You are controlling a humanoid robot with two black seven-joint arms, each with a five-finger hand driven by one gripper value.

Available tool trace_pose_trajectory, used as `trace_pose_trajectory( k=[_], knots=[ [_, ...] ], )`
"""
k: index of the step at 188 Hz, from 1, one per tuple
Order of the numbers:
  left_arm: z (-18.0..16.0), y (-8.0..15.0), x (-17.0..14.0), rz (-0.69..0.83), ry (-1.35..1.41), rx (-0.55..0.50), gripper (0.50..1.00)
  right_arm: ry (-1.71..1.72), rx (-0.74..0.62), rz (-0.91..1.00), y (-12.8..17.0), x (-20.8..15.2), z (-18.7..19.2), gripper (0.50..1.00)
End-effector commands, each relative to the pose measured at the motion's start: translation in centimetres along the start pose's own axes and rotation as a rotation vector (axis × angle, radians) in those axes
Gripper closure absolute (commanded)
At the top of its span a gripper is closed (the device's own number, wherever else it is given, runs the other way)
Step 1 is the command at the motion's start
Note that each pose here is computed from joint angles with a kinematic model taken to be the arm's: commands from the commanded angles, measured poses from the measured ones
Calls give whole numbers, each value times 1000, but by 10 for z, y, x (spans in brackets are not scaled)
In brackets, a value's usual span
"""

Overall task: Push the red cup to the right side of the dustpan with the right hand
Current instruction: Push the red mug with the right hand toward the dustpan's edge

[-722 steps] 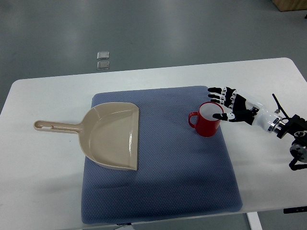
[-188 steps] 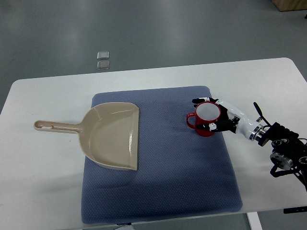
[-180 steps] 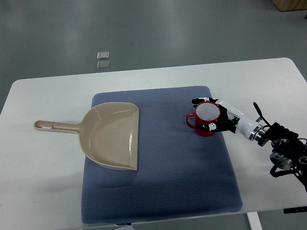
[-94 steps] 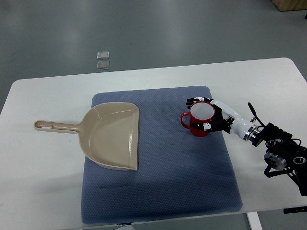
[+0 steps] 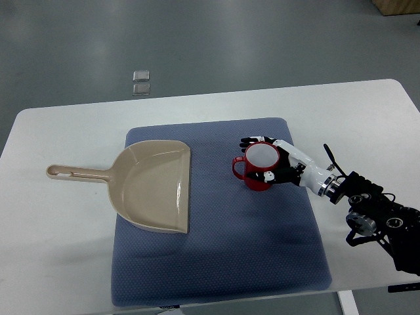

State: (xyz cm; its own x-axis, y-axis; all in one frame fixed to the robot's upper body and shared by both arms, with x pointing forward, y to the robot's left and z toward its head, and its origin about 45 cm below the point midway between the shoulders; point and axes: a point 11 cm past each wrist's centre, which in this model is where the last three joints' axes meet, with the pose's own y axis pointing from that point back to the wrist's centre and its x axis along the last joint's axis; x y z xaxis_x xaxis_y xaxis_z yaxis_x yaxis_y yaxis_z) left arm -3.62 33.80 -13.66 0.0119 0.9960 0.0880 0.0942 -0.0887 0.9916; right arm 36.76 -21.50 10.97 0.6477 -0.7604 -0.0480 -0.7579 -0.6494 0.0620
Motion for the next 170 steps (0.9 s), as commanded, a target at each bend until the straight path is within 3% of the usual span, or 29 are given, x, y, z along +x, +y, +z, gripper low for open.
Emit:
trace_pose_trajectory(
  k=[1, 170],
  knots=[
    [0, 0, 0, 1, 0, 0, 500, -9, 7, -13, -6, -8, 0, 658],
    [0, 0, 0, 0, 0, 0, 500, 66, 4, -103, -44, -62, 4, 646]
  ],
)
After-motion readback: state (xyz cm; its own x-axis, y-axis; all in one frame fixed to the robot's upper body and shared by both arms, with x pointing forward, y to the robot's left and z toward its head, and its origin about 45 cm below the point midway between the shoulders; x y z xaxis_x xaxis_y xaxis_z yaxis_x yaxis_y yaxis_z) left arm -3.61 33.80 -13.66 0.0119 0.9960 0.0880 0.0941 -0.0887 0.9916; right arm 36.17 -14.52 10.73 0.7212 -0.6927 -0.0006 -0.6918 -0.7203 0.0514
